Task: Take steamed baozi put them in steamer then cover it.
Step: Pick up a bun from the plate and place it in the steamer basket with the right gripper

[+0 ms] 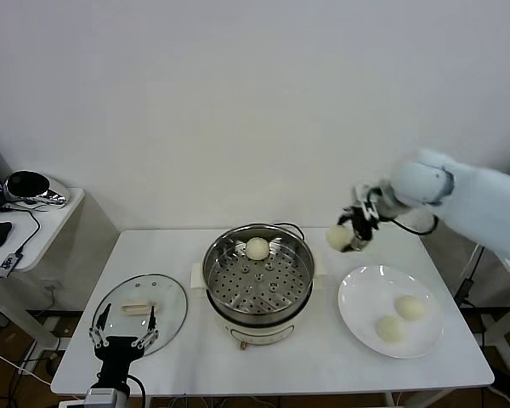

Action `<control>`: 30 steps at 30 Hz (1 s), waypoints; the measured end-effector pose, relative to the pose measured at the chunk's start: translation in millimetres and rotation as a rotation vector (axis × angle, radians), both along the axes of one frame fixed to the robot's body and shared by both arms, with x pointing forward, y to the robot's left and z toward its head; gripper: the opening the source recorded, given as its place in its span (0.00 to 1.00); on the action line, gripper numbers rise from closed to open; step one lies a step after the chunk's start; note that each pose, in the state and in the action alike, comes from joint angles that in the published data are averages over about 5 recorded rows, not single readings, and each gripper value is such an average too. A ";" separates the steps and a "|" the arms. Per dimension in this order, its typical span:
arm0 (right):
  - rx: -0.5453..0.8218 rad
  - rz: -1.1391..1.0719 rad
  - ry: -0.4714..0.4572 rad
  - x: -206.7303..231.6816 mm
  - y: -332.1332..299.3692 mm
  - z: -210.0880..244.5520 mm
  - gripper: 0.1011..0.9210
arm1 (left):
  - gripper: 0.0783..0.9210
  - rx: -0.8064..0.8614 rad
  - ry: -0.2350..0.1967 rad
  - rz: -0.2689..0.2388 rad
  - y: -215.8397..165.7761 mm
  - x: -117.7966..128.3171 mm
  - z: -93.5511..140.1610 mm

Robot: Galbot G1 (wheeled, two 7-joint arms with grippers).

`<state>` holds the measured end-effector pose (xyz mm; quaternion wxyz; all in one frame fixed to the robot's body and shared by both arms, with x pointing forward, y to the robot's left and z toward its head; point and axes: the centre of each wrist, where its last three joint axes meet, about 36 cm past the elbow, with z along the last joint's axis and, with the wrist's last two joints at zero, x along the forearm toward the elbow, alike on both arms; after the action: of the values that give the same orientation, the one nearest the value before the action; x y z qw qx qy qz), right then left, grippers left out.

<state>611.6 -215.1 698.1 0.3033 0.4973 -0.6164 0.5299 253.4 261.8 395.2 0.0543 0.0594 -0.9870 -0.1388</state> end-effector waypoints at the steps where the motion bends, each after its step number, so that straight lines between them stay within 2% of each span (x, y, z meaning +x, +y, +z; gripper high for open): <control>1: 0.005 0.003 0.006 0.5 10.9 1.1 0.68 | 0.88 0.000 0.000 0.001 0.1 -0.1 -0.1; 8: 0.006 0.022 0.061 10.9 85.4 -10.1 0.68 | 0.88 0.002 -0.008 0.012 2.2 -0.8 2.6; 16: -0.026 0.023 0.120 24.0 152.4 -45.6 0.68 | 0.88 -0.001 -0.020 0.028 4.7 -1.8 4.0; 30: -0.058 0.015 0.157 35.5 215.0 -104.2 0.68 | 0.88 -0.003 -0.033 0.031 5.0 -1.7 6.5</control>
<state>647.1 -0.1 593.8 0.3613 0.5329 -0.5714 0.5090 251.7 266.8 401.8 0.0403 0.0767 -0.9869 -0.1357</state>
